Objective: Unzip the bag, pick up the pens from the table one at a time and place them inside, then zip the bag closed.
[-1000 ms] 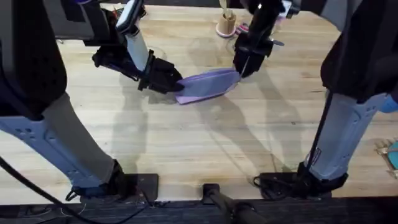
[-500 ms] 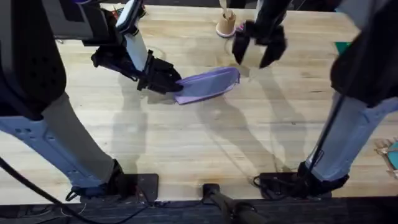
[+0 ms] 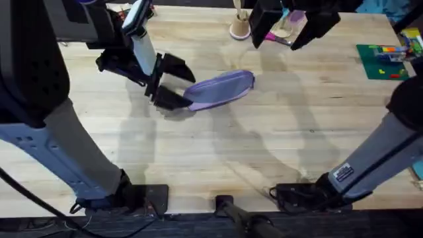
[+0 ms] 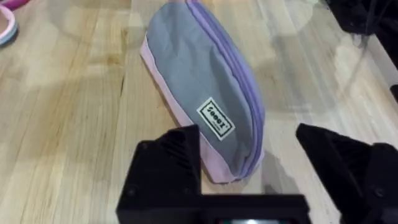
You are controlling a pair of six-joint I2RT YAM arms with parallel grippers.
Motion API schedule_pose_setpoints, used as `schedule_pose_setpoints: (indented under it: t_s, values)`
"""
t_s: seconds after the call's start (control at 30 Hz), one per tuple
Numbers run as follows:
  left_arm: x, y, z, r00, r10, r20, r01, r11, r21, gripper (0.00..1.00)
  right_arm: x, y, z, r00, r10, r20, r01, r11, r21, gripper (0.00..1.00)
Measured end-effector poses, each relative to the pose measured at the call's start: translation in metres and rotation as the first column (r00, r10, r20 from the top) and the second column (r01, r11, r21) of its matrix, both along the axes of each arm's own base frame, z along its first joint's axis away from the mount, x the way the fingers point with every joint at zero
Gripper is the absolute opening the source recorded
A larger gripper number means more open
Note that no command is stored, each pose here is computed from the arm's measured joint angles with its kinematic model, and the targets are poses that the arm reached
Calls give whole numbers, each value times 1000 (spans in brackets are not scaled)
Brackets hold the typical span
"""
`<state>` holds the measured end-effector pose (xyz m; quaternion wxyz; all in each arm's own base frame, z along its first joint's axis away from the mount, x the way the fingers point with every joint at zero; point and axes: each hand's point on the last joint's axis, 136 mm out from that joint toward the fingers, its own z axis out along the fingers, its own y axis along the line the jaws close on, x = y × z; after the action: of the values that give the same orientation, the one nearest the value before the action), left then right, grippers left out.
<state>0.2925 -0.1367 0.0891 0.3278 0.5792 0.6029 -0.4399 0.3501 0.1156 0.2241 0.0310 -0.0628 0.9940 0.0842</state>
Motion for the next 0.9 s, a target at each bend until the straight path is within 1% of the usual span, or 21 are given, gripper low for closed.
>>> schedule_pose_setpoints:
  t_s: [0.03, 0.07, 0.1, 0.2, 0.3, 0.37, 0.43, 0.5, 0.6, 0.67, 0.77, 0.83, 0.9]
  values:
    - [0, 0, 0, 1000, 1, -1, -1, 1000, 0, 928, 0, 0, 1, 1000, 11, 4, -11, 1000, 0, 996]
    - [0, 0, 0, 1000, 2, -3, -2, 1000, 1, 977, -1, 0, 2, 1000, 22, 10, -22, 1000, 0, 996]
    - [0, 0, 0, 1000, 2, -3, -2, 1000, 1, 990, -1, 0, 5, 999, 35, 19, -35, 999, 1, 996]
    - [0, 2, -3, 1000, -4, 1, 4, 1000, 15, 993, -6, -1, 17, 994, 83, 63, -84, 996, 3, 995]
    - [-6, 5, -6, 999, -19, -28, 20, 999, 50, 996, -12, -3, 34, 981, 144, 127, -145, 989, 1, 995]
    - [-12, 7, -6, 998, -28, -60, 32, 997, 70, 997, -23, -6, 43, 970, 187, 157, -188, 982, -6, 995]
    - [-14, 10, -3, 997, -39, -67, 45, 994, 98, 997, -37, -10, 46, 959, 228, 166, -229, 973, -15, 996]
    - [-11, 14, 6, 998, -51, -37, 56, 989, 134, 999, -52, -14, 45, 953, 260, 158, -259, 965, -28, 996]
    - [2, 20, 31, 997, -51, 58, 38, 978, 203, 998, -73, -23, 34, 948, 294, 120, -289, 956, -51, 996]
    - [12, 25, 52, 992, -31, 118, 0, 968, 252, 998, -85, -27, 24, 947, 307, 93, -302, 951, -58, 996]
    - [19, 34, 82, 986, 26, 163, -79, 940, 333, 998, -99, -31, 13, 946, 318, 67, -314, 947, -63, 996]
    - [21, 41, 97, 982, 88, 167, -147, 910, 388, 996, -107, -34, 10, 942, 329, 69, -325, 943, -67, 996]
    - [21, 49, 109, 973, 164, 164, -221, 872, 437, 996, -113, -36, 11, 935, 344, 89, -338, 938, -75, 996]
